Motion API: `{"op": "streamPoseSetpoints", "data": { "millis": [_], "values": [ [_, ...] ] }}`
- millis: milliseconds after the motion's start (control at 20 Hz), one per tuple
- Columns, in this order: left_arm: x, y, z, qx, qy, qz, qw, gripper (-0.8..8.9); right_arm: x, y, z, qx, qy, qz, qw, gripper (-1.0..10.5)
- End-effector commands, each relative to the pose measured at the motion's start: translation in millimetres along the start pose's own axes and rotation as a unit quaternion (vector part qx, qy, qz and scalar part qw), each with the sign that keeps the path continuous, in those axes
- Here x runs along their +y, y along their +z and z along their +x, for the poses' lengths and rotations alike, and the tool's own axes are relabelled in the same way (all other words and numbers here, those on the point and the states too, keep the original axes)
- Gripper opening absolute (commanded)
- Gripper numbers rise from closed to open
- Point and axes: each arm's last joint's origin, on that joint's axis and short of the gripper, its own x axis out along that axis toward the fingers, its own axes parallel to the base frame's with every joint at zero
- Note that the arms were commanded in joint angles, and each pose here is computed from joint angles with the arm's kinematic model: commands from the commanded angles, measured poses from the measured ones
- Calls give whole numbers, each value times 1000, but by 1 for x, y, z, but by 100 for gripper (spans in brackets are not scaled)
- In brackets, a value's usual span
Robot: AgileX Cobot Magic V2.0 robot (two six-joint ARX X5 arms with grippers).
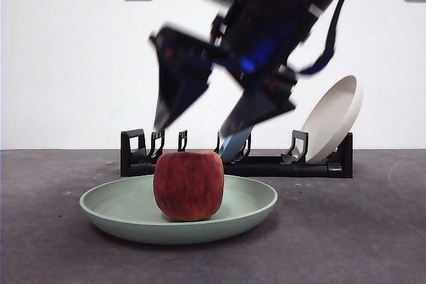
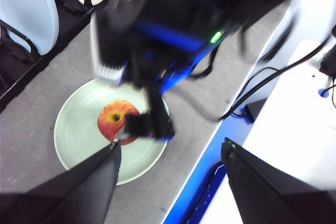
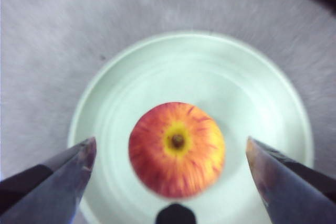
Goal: Take the green plate from the plate rack,put the plate on the table,take the apple from the table,put the apple in the plate
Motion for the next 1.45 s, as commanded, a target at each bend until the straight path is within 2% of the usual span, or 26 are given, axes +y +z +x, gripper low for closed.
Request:
{"op": "streamPoseSetpoints", "data": {
  "millis": [50,200,350,450,650,800,900,1050,1100,1450],
  "values": [
    [0,-2,0,12,1,0,1000,318,1,2,-31,-9,0,2,1000,478],
    [0,-5,0,23,3,3,1000,318,2,-5,-81,2,4,2,1000,477],
    [1,-7,0,38,-1,6,999,314,4,-25,-130,28,33,4,999,472],
    [-1,-9,0,50,-29,6,998,314,5,-38,-155,42,53,6,998,472],
    [-4,-11,-1,70,-84,5,994,313,7,-60,-187,61,91,30,994,468],
    [-4,-12,-1,73,-85,5,994,309,7,-66,-195,64,103,33,992,458],
    [-4,-13,-1,76,-84,5,994,260,7,-68,-198,62,103,36,992,338],
    [-3,-14,-1,81,-83,6,993,9,7,-68,-200,57,103,38,992,-8],
    [-3,-14,-1,82,-82,6,993,-18,7,-69,-200,56,103,38,992,-11],
    [-3,-14,-1,80,-79,7,994,-5,7,-69,-200,57,102,40,992,1]
  ]
}}
